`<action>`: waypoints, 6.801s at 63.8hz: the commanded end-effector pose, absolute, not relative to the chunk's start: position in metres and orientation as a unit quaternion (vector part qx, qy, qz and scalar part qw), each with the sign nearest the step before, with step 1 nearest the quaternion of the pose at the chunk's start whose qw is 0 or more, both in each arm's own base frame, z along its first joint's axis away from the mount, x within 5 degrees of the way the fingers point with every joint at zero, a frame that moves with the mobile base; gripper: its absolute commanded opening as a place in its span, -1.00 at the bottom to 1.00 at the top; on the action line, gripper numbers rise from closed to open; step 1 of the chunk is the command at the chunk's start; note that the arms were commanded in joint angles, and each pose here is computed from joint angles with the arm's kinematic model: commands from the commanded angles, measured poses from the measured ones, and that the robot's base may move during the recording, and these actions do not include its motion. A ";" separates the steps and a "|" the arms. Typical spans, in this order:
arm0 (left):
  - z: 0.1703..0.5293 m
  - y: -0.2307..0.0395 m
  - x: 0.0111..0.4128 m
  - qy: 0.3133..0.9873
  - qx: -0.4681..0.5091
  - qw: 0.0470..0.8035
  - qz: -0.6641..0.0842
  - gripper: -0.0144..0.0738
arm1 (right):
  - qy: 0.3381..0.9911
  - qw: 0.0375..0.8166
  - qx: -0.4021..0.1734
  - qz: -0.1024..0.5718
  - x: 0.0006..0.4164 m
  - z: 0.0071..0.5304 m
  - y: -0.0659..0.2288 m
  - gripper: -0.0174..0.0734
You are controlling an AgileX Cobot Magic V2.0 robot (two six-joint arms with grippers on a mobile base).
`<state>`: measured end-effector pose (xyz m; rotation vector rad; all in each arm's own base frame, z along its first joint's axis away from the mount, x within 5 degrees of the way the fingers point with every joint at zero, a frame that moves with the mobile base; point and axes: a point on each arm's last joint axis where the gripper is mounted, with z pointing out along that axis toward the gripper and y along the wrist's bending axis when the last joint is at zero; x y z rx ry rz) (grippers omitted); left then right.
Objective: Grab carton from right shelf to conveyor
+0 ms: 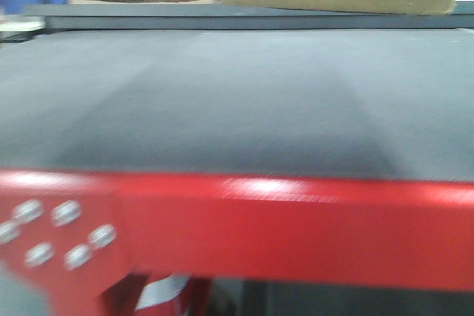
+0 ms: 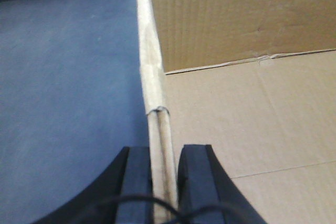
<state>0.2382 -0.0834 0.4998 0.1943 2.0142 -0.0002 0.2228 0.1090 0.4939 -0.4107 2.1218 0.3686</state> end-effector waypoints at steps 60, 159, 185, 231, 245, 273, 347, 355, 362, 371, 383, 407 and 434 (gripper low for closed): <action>0.509 -0.082 0.238 0.819 0.091 0.567 0.013 -0.71 | 0.848 0.468 -0.178 0.173 0.217 0.500 0.112 -0.77; 0.508 -0.085 0.238 0.822 0.090 0.562 -0.007 -0.71 | 0.848 0.463 -0.178 0.186 0.217 0.499 0.115 -0.77; 0.424 -0.089 0.263 0.893 0.085 0.442 0.021 -0.71 | 0.886 0.393 -0.176 0.174 0.283 0.445 0.146 -0.77; 0.355 -0.061 0.308 0.894 0.055 0.445 0.027 -0.05 | 0.913 0.336 -0.170 0.158 0.343 0.377 0.173 -0.26; 0.364 -0.061 0.308 0.889 0.051 0.454 0.022 0.69 | 0.913 0.336 -0.170 0.158 0.342 0.378 0.173 0.64; 0.421 -0.042 0.264 0.867 0.019 0.497 0.030 0.49 | 0.897 0.400 -0.123 0.144 0.311 0.436 0.115 0.17; 0.302 0.000 0.100 0.774 -0.021 0.633 -0.009 -0.64 | 0.791 0.607 -0.070 0.029 0.104 0.287 0.014 -0.78; 0.306 0.001 0.085 0.750 -0.022 0.661 -0.012 -0.64 | 0.748 0.659 -0.066 0.032 0.076 0.291 0.010 -0.78; 0.310 0.002 0.075 0.732 -0.023 0.680 -0.014 -0.64 | 0.709 0.701 -0.062 0.034 0.056 0.298 0.007 -0.78; 0.312 0.002 0.069 0.722 -0.023 0.691 -0.015 -0.64 | 0.673 0.737 -0.058 0.036 0.038 0.303 0.005 -0.78; 0.312 0.002 0.069 0.721 -0.023 0.692 -0.015 -0.64 | 0.651 0.756 -0.057 0.038 0.034 0.307 0.004 -0.78; 0.312 0.002 0.069 0.721 -0.023 0.692 -0.015 -0.64 | 0.651 0.756 -0.057 0.038 0.034 0.307 0.004 -0.78; 0.306 -0.001 0.060 0.716 0.006 0.698 -0.010 -0.64 | 0.651 0.756 -0.057 0.038 0.034 0.307 0.004 -0.78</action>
